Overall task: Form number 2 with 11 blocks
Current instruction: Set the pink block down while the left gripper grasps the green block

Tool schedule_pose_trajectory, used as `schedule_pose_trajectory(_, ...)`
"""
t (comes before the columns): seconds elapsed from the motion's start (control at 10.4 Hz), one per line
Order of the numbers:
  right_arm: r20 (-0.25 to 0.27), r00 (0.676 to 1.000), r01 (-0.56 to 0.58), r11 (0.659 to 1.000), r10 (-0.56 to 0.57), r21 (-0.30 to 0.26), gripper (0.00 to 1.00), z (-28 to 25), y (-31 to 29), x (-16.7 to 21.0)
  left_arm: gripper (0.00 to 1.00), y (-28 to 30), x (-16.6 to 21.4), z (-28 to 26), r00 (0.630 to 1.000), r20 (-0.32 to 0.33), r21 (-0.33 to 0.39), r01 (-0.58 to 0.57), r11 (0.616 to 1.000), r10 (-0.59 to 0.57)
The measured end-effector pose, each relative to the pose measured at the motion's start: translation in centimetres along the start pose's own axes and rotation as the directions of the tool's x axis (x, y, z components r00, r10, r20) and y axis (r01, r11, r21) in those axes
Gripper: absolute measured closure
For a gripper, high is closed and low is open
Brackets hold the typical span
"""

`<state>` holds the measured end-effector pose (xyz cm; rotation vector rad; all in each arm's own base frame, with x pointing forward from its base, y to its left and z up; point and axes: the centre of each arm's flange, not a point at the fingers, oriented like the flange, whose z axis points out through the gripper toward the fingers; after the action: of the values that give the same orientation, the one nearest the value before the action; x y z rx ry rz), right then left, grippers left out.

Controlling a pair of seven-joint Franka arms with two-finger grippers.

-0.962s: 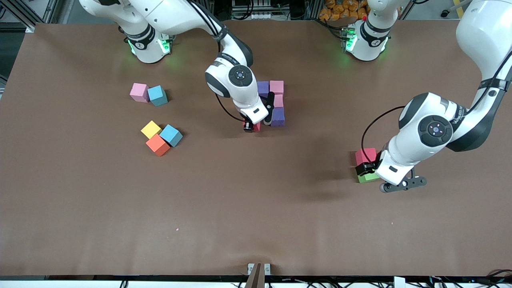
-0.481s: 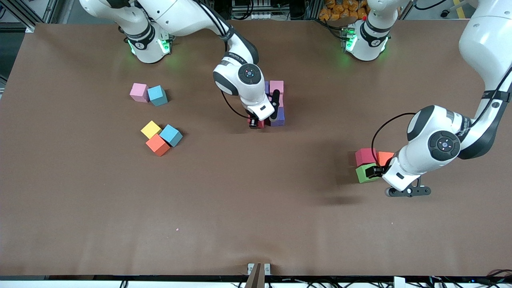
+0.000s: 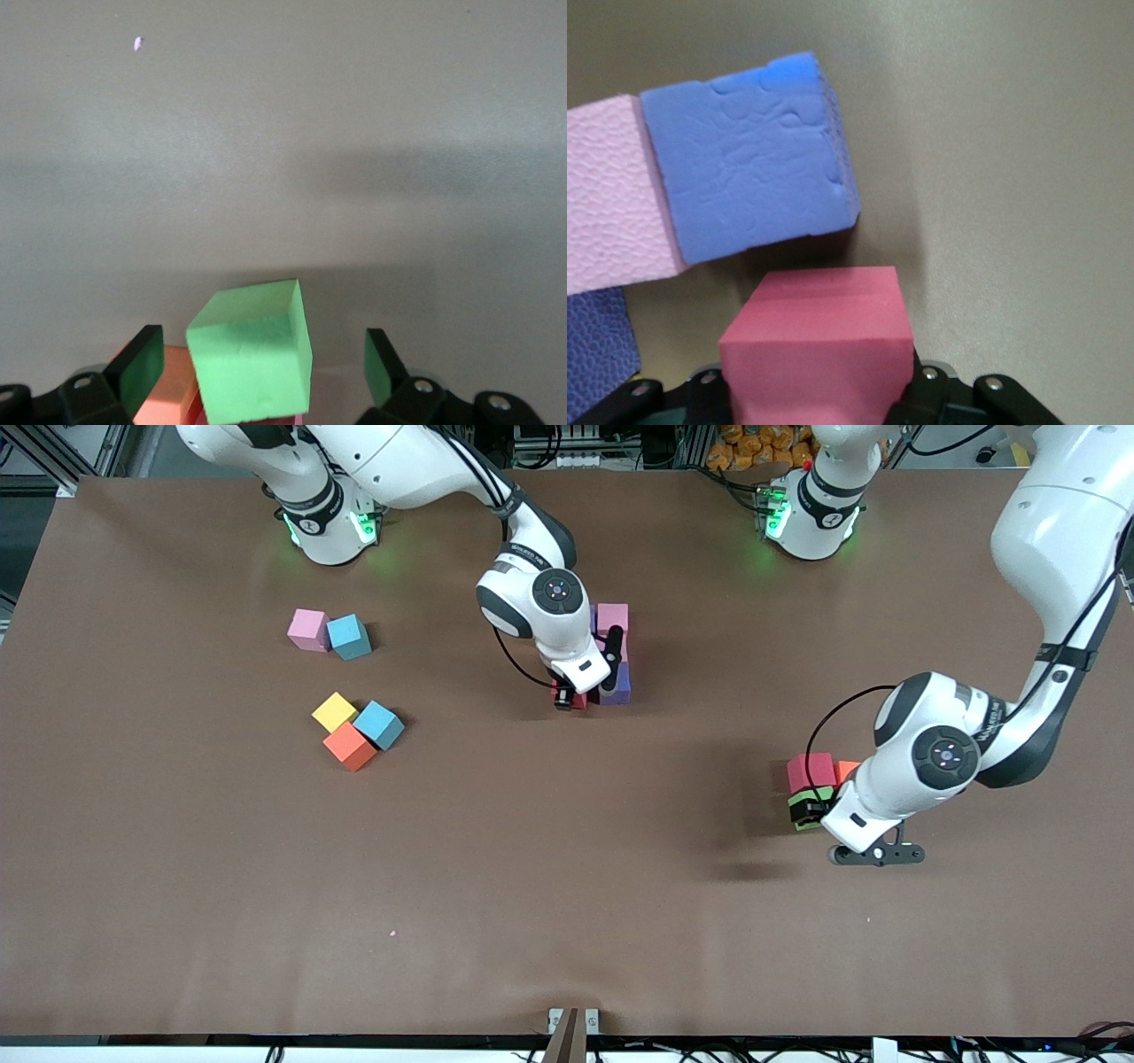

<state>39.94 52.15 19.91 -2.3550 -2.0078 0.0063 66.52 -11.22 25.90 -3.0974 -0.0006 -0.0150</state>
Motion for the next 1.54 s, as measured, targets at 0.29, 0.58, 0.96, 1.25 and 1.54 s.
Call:
schedule_pose_trajectory(0.29, 0.0, 1.0, 0.006, 1.0, -0.006, 0.0, 0.4, 0.1, -0.6, 0.4, 0.0, -0.2, 0.0, 2.1, 1.0, 0.008, -0.005, 0.005, 1.0, -0.005)
schedule_pose_trajectory(0.58, 0.001, 1.0, 0.012, 1.0, -0.012, -0.006, 0.4, 0.3, -0.8, 0.8, 0.0, -0.2, 0.0, 2.8, 1.0, 0.017, -0.009, 0.005, 1.0, -0.005)
schedule_pose_trajectory(0.96, 0.01, 1.0, 0.016, 1.0, -0.016, -0.02, 0.4, 0.8, -0.7, 1.1, 0.0, -1.3, 0.0, 3.4, 0.999, 0.025, 0.004, 0.019, 1.0, -0.019)
schedule_pose_trajectory(1.25, 0.01, 1.0, 0.02, 1.0, -0.019, -0.021, 0.4, 0.7, -0.9, 1.2, 0.0, -1.7, 0.0, 3.7, 0.999, 0.029, 0.009, 0.024, 1.0, -0.024)
schedule_pose_trajectory(1.54, 0.01, 1.0, 0.021, 0.999, -0.021, -0.025, 0.4, 0.8, -0.9, 1.4, 0.0, -1.0, -0.2, 4.6, 0.999, 0.043, 0.004, 0.015, 1.0, -0.015)
